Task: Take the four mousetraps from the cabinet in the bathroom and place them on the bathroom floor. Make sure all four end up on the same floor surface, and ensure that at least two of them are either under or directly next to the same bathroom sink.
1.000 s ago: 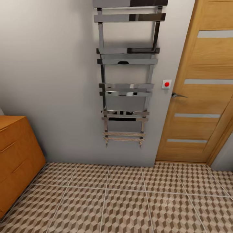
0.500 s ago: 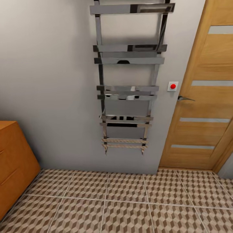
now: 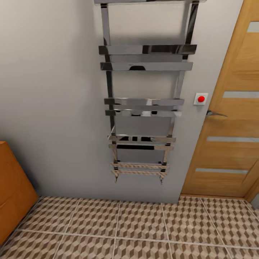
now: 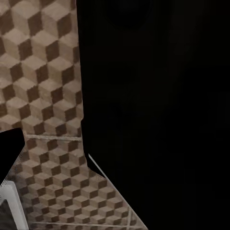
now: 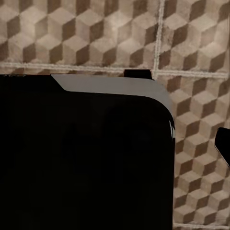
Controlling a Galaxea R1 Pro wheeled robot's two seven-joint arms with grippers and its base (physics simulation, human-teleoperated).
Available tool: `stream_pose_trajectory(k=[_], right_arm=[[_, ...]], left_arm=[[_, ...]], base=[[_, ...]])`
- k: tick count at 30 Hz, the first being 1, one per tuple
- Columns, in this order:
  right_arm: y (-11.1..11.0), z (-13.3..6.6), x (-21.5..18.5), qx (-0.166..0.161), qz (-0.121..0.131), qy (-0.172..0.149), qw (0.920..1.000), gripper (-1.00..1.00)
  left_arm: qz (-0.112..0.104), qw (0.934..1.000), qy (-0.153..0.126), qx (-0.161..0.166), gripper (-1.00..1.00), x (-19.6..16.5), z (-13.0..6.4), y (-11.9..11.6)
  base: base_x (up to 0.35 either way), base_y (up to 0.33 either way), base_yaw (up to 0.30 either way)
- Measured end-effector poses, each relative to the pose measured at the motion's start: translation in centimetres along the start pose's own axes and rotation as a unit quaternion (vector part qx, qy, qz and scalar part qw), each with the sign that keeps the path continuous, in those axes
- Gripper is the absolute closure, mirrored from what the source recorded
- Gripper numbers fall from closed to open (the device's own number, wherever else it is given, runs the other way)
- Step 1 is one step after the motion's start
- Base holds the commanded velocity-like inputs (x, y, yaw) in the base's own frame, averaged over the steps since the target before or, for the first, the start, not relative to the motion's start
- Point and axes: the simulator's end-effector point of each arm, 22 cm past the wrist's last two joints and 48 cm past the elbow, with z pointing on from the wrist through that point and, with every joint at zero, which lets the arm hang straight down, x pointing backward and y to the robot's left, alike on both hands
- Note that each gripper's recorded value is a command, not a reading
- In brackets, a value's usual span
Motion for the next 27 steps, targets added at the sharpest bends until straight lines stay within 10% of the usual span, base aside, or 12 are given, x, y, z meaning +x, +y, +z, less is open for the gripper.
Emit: stream_pose_trajectory(k=[27], right_arm=[[0.2, 0.01, 0.69, -0.001, 0.0, 0.008, 1.0, -1.0]], left_arm=[[-0.001, 1.0, 0.008, -0.001, -1.0, 0.58, -0.02, 0.09]], base=[[0.067, 0.0, 0.153]])
